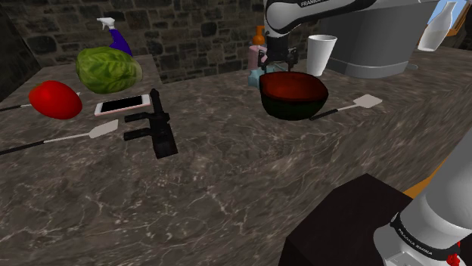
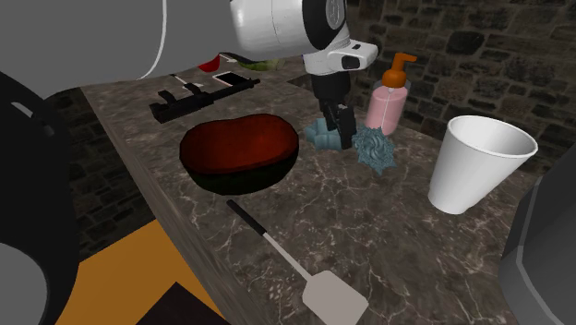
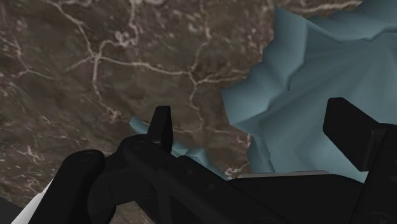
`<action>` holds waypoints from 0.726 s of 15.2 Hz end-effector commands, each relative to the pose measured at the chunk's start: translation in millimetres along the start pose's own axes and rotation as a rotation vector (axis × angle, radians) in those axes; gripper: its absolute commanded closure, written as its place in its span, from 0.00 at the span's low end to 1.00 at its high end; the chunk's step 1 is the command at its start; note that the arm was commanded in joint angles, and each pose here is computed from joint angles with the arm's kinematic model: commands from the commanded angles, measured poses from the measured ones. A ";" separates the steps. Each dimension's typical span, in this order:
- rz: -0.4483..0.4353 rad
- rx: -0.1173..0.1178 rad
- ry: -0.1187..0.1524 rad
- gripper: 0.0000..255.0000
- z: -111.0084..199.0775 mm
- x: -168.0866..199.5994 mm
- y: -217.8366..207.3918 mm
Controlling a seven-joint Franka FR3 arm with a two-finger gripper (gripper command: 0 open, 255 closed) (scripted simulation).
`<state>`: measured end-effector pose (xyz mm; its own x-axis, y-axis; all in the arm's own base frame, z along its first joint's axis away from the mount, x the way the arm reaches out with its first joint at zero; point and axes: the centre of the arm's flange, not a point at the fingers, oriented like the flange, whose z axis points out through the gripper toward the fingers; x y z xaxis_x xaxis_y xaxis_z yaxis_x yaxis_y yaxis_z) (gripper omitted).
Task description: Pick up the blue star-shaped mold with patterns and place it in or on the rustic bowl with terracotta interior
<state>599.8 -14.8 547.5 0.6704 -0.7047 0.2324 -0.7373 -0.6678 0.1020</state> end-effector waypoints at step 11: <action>0.001 -0.007 -0.007 1.00 5.4 2.4 2.0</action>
<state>600.1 -19.0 545.3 0.6693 -0.7065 0.2300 -0.7388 -0.6657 0.1049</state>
